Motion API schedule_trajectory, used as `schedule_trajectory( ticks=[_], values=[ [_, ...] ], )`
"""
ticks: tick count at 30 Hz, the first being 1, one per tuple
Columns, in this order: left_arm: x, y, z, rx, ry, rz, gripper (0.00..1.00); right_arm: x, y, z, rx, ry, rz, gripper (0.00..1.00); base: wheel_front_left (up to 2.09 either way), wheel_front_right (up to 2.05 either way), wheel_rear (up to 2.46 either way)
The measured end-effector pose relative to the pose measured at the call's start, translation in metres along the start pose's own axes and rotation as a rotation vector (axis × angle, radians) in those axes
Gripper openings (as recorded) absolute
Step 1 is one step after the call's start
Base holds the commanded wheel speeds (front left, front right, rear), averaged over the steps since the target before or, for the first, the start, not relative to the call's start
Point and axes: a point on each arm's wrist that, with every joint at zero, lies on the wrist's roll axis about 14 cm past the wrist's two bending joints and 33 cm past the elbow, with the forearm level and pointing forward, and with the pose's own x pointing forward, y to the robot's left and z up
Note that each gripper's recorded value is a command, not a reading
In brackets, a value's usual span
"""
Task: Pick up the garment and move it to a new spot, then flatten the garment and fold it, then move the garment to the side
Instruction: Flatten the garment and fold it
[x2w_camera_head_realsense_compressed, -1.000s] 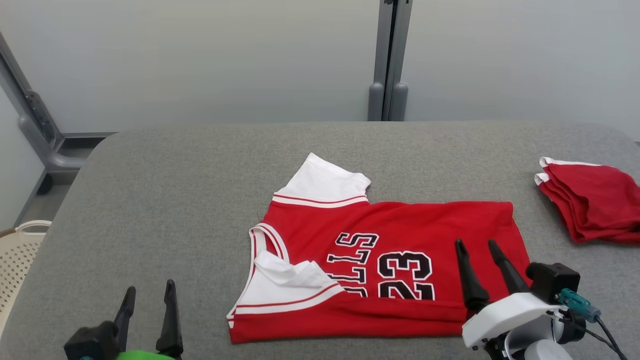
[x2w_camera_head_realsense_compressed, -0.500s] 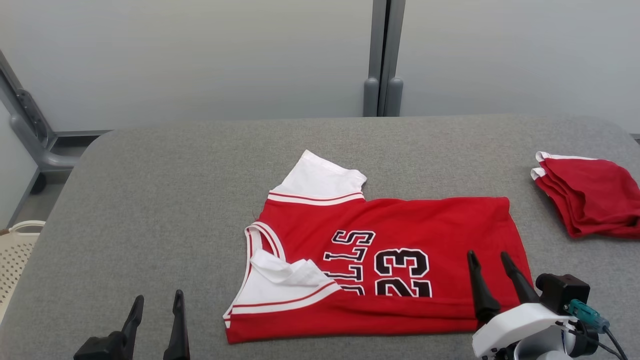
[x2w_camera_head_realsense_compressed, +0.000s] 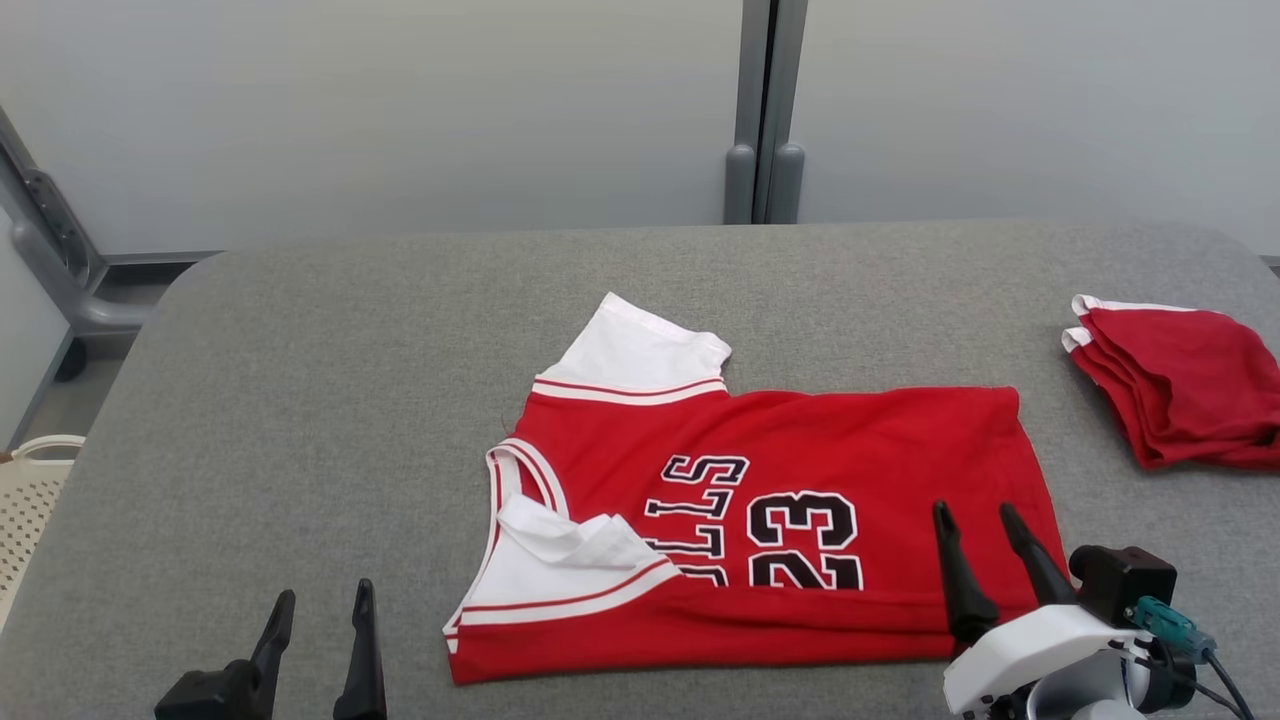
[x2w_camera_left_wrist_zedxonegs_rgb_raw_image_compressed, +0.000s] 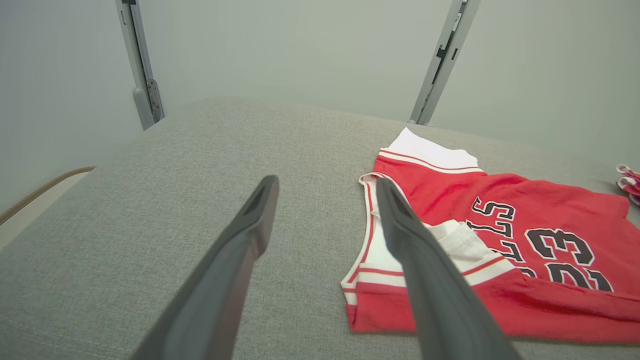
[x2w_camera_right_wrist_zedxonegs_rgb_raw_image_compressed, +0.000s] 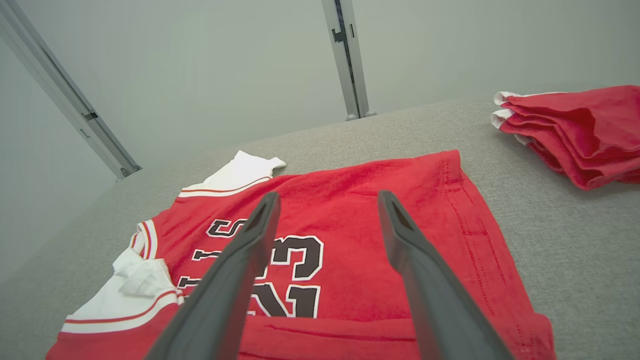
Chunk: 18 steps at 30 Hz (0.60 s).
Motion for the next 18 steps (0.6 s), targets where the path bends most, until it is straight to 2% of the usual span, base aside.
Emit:
schedule_trajectory(
  ticks=[11, 18],
  values=[
    [0.016, -0.005, -0.001, 0.015, 0.033, -0.033, 1.00, 0.004, -0.011, -0.011, -0.006, 0.061, -0.031, 1.00, 0.00, 0.00, 0.00],
    [0.050, -0.029, 0.005, 0.065, 0.100, -0.137, 1.00, 0.023, -0.014, -0.026, -0.016, 0.222, -0.030, 1.00, 0.00, 0.00, 0.00]
  ],
)
